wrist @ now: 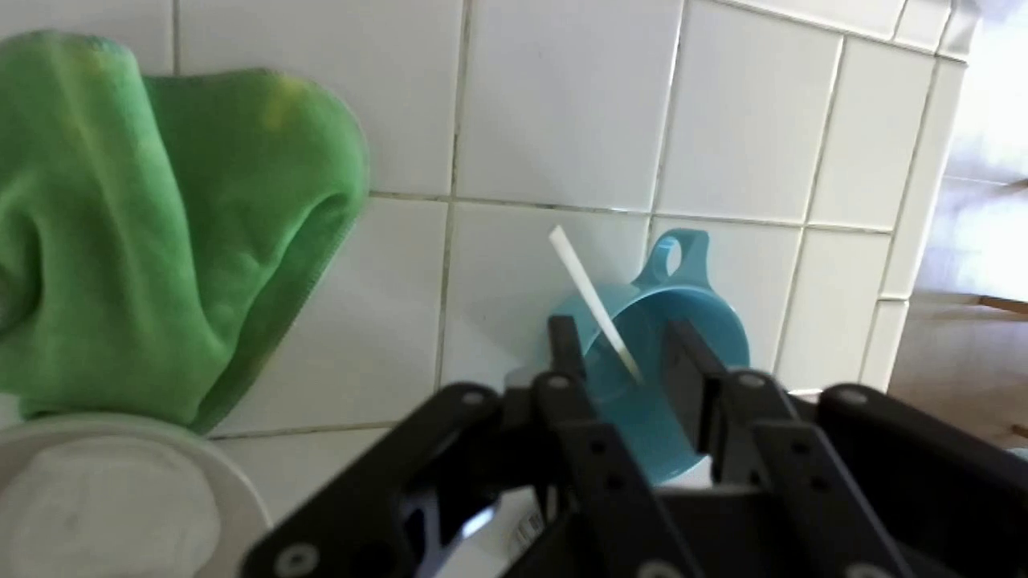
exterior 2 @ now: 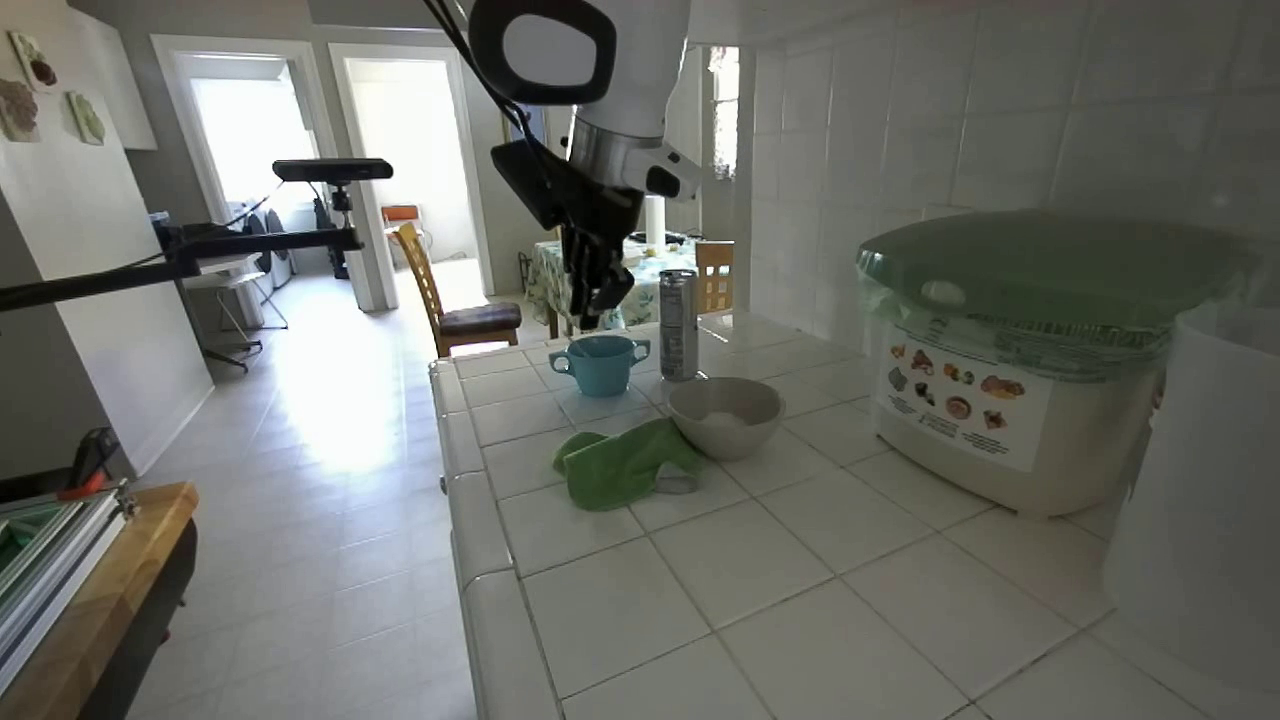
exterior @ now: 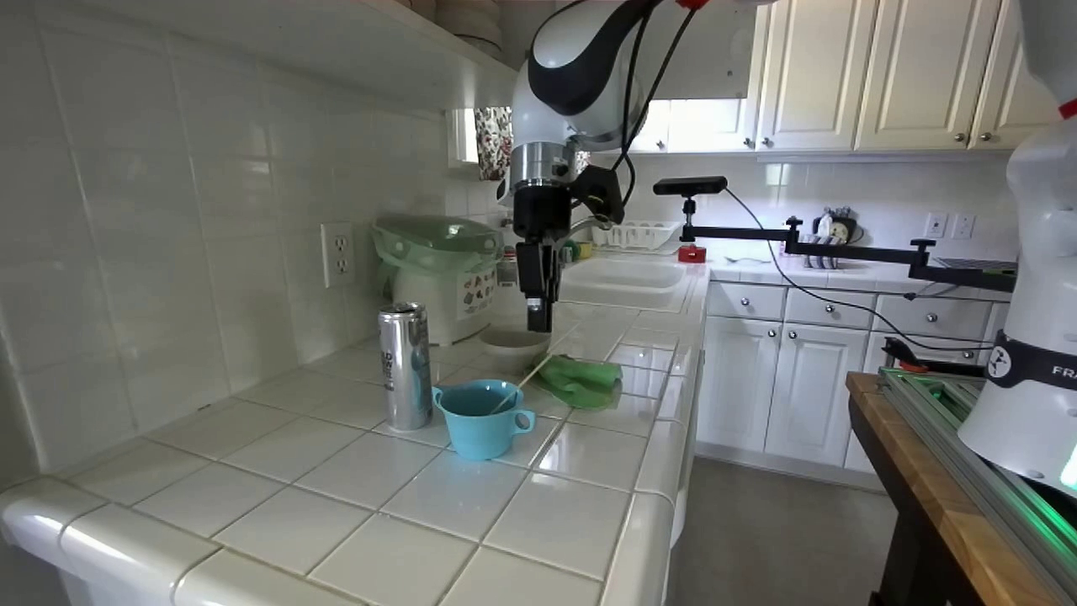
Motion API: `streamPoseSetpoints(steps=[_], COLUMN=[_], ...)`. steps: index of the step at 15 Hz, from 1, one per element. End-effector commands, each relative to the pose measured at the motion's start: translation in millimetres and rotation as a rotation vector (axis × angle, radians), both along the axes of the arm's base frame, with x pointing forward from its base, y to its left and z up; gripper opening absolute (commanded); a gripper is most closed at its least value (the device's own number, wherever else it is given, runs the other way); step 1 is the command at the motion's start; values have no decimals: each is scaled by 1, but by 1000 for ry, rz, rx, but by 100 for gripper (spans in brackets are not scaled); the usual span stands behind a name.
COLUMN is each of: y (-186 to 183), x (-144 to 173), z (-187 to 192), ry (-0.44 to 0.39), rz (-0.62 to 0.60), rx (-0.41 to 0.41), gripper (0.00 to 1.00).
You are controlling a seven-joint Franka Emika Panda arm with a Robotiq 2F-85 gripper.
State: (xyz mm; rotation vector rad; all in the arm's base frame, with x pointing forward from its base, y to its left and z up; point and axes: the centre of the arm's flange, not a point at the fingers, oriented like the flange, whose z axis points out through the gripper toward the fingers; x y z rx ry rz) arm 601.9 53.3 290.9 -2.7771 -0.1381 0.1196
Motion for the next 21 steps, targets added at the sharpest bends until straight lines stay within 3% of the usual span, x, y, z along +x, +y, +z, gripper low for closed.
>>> streamPoseSetpoints(steps=[1,4,6,7,12,16,18,19,20,21], y=[-1,-2,-4,-7,-25,-19,-12,-10,-11,-9], x=[6,7,8,8,-7,-25,-32,-35,-28,-29], z=[2,11,24,34,73,93,99,100,96,97], ry=[-2,-12,-24,-26,38,105,131,146,127,129], rz=[25,17,-9,-24,-125,-207,-212,-202,-192,-190], rx=[35,18,-20,-43,-229,-362,-384,-384,-352,-353], gripper=[63,66,59,64,72,71,79,95,95,81])
